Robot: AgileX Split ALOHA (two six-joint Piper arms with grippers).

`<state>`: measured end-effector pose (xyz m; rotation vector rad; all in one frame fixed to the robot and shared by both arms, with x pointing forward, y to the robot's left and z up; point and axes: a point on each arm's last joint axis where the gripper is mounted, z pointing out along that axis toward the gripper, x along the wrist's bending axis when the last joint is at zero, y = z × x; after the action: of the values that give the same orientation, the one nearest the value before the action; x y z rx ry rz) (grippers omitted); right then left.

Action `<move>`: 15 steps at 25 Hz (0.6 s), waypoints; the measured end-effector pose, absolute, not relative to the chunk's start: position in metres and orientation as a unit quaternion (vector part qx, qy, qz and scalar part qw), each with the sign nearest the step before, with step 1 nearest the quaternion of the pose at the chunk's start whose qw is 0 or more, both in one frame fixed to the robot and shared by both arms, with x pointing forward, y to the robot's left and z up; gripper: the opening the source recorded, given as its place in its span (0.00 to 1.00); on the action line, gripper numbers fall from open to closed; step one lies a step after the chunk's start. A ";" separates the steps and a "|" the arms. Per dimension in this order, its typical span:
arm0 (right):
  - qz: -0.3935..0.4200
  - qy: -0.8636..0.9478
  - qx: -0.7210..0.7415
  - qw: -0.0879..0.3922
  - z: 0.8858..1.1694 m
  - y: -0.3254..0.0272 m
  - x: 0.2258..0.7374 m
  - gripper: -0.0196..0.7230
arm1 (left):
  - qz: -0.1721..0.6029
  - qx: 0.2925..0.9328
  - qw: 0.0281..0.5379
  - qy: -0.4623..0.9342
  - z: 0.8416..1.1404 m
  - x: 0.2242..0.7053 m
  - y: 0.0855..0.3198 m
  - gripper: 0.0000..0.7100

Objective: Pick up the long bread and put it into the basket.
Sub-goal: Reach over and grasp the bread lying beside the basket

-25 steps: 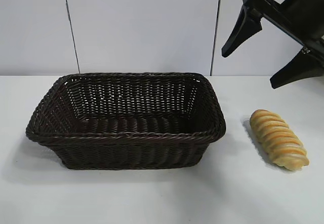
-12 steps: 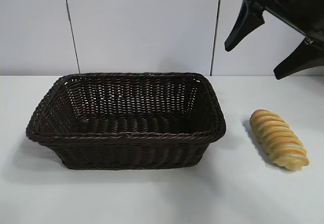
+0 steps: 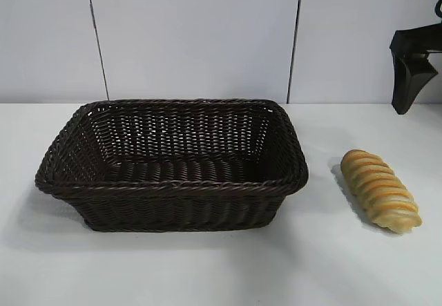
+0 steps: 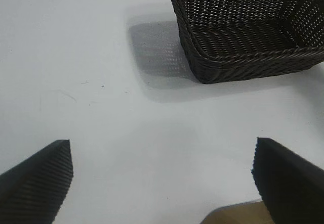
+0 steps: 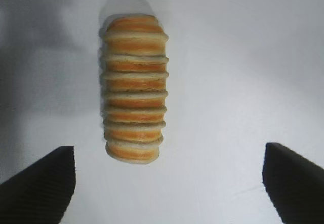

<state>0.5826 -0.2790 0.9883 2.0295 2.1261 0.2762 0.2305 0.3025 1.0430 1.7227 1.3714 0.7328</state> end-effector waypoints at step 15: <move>0.088 0.705 0.701 0.061 0.923 -0.274 0.606 0.77 | 0.290 0.681 0.399 0.542 1.043 0.230 0.302 0.98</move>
<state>0.6057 -0.2742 0.9229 2.1207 2.1340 0.2654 0.2305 0.3025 1.0430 1.7233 1.3709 0.7332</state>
